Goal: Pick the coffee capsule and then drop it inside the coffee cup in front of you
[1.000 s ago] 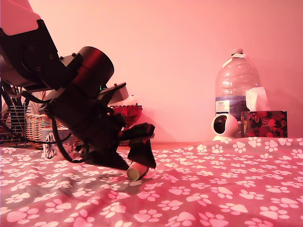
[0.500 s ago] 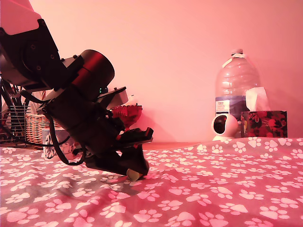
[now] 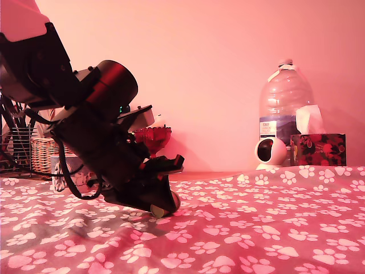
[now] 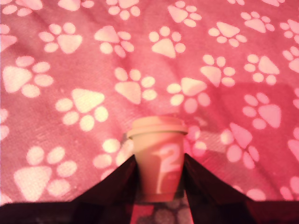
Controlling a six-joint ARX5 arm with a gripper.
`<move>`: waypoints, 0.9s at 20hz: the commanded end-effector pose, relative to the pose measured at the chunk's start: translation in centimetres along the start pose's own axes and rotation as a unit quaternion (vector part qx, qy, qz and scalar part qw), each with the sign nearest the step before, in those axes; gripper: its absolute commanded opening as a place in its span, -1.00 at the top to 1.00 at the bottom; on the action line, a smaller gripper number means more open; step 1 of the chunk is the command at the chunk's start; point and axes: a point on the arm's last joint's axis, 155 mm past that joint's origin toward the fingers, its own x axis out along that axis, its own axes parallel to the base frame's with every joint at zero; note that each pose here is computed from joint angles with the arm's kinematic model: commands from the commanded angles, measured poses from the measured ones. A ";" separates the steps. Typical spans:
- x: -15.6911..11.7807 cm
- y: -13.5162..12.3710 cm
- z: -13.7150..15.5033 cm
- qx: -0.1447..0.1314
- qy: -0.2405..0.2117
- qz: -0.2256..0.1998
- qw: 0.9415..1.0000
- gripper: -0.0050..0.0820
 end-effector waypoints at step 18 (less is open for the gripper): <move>-4.7 0.4 2.1 0.009 -0.002 0.011 1.000 0.35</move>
